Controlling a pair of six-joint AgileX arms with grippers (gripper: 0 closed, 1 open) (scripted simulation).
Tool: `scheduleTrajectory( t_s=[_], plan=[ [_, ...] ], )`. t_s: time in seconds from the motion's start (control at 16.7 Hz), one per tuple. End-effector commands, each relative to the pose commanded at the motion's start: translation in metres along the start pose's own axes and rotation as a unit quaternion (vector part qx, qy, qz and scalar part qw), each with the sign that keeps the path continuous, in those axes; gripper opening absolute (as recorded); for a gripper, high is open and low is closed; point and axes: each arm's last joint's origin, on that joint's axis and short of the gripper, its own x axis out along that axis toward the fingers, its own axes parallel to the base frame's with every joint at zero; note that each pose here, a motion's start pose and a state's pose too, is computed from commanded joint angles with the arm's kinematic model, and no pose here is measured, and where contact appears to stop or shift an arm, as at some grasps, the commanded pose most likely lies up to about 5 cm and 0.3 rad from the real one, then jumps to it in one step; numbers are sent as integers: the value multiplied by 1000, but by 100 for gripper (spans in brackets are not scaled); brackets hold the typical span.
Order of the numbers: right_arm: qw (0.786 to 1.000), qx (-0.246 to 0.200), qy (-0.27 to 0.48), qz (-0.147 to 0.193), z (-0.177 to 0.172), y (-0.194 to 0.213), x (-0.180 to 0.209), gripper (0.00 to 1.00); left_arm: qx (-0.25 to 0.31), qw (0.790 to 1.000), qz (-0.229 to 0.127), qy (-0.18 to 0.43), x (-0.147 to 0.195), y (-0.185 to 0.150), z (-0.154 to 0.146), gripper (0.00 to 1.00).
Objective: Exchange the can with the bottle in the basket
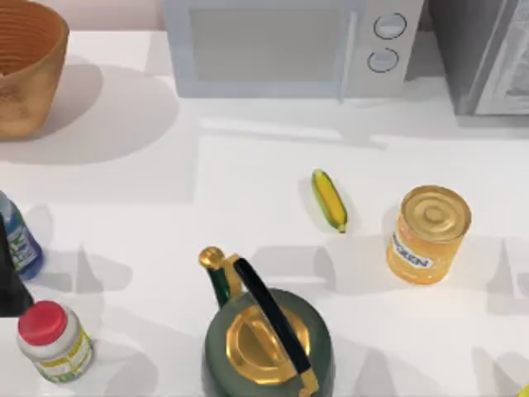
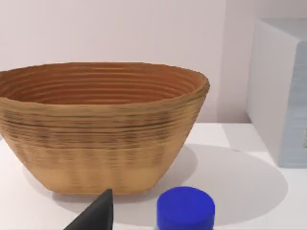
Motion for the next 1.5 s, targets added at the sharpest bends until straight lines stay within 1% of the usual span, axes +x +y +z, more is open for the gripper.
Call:
scheduleTrajectory(
  t_s=[0.18,0.36,0.48,0.6,0.78,0.96,1.14,1.32,1.5],
  plan=[
    [1000,0,0,0,0,0,0,100,0,1000,1,4,0,0,1,100],
    [1000,0,0,0,0,0,0,100,0,999,5,33,2,1,15,100],
    [1000,0,0,0,0,0,0,100,1,998,7,65,6,2,34,100],
    [1000,0,0,0,0,0,0,100,2,995,10,100,15,4,59,100],
    [1000,0,0,0,0,0,0,100,3,987,12,160,41,7,104,100],
    [1000,0,0,0,0,0,0,100,5,974,12,227,86,14,147,100],
    [1000,0,0,0,0,0,0,100,6,955,10,297,147,25,175,100],
    [1000,0,0,0,0,0,0,100,5,930,7,367,217,39,181,100],
    [1000,0,0,0,0,0,0,100,2,901,1,433,284,57,164,100]
  ],
)
